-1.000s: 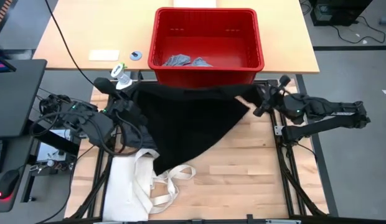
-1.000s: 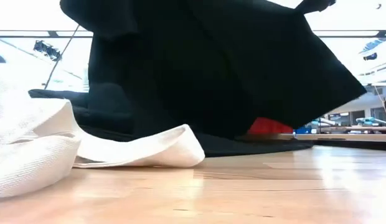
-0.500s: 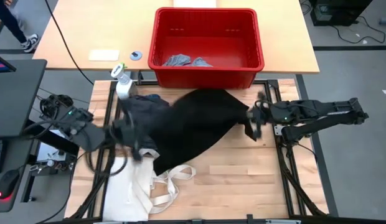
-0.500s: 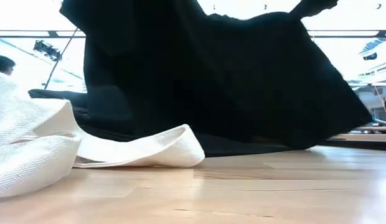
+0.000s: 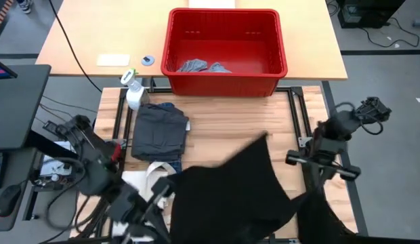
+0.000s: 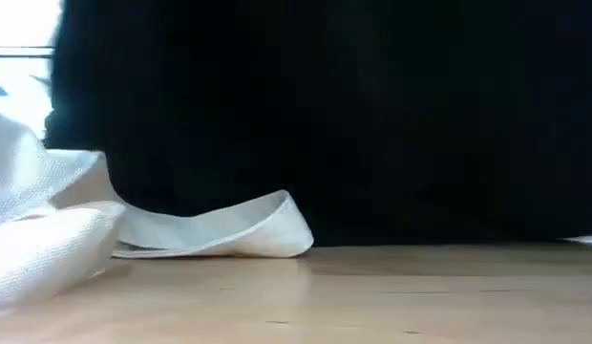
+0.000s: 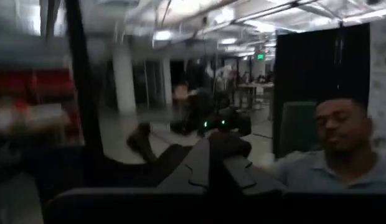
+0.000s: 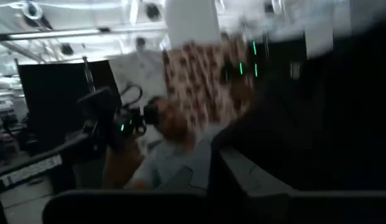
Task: Fold Laundry from Bin
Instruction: Fold the black shirt
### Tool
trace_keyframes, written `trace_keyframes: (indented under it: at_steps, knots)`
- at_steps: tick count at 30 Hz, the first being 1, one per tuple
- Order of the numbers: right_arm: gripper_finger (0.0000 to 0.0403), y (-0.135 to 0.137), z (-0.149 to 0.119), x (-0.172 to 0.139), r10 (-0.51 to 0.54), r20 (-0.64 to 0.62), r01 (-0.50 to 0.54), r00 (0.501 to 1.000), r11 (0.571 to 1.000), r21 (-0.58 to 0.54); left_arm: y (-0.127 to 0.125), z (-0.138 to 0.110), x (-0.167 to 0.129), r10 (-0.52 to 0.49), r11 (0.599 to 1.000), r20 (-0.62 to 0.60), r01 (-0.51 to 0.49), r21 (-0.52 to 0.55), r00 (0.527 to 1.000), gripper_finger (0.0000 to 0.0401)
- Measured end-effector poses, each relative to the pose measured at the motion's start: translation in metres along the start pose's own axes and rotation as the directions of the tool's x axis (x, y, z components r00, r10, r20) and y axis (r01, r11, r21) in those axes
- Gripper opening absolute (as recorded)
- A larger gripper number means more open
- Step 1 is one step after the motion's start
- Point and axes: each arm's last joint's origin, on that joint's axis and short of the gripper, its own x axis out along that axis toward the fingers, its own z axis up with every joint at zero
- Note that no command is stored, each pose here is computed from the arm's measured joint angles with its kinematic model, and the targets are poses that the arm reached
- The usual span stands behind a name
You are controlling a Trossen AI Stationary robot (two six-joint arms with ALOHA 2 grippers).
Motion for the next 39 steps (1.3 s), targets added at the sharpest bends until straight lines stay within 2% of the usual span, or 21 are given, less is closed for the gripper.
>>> trace_keyframes:
  at_steps: [3,5,7,12,16,20,23,25,28,31,33,35,39]
  knots:
    - [0.0024,0.008,0.007,0.001,-0.024,0.088,0.039,0.996,0.985,-0.169,-0.006,-0.004,0.010,-0.005,0.991,0.063,-0.004,0.137,0.998,0.0011]
    - [0.0023,0.011,0.011,0.003,-0.081,0.165,0.118,0.983,0.965,-0.234,-0.011,-0.003,0.016,-0.001,0.991,0.147,-0.019,0.133,0.989,0.0011]
    - [0.0021,0.012,0.013,0.010,-0.103,0.237,0.164,0.966,0.954,-0.253,-0.014,-0.003,0.022,0.009,0.991,0.233,-0.040,0.128,0.972,0.0011]
    - [0.0022,0.017,0.015,0.032,0.025,0.358,0.099,0.933,0.941,-0.324,-0.019,0.000,0.024,0.048,0.977,0.317,-0.110,0.182,0.947,0.0011]
    - [0.0024,0.023,0.024,0.052,0.099,0.393,0.061,0.914,0.925,-0.375,-0.019,0.010,0.019,0.069,0.980,0.412,-0.139,0.141,0.908,0.0011]
    - [0.0024,0.026,0.031,0.078,0.142,0.383,0.025,0.913,0.916,-0.400,-0.022,0.016,0.016,0.057,0.995,0.491,-0.087,0.040,0.869,0.0011]
    - [0.0024,0.027,0.034,0.094,0.158,0.372,0.025,0.915,0.897,-0.442,-0.024,0.016,0.017,0.014,0.998,0.502,-0.043,0.046,0.865,0.0011]
    - [0.0025,0.025,0.034,0.102,0.135,0.353,0.043,0.926,0.891,-0.452,-0.026,0.015,0.017,-0.014,0.998,0.501,-0.019,0.061,0.865,0.0011]
    - [0.0025,0.020,0.034,0.108,0.028,0.332,0.119,0.943,0.903,-0.413,-0.026,0.014,0.018,-0.021,0.998,0.495,-0.014,0.067,0.869,0.0011]
    - [0.0025,0.016,0.035,0.109,-0.096,0.334,0.224,0.938,0.901,-0.370,-0.026,0.015,0.017,-0.015,0.989,0.515,-0.062,0.132,0.857,0.0011]
    - [0.0025,0.015,0.038,0.109,-0.164,0.341,0.285,0.926,0.894,-0.346,-0.020,0.015,0.020,0.052,0.979,0.536,-0.150,0.140,0.842,0.0011]
    - [0.0025,0.015,0.042,0.108,-0.202,0.339,0.318,0.919,0.888,-0.333,-0.013,0.018,0.025,0.148,0.967,0.528,-0.235,0.100,0.836,0.0011]
    - [0.0025,0.019,0.053,0.106,-0.203,0.369,0.332,0.907,0.884,-0.329,0.009,0.027,0.045,0.288,0.930,0.462,-0.359,0.072,0.839,0.0011]
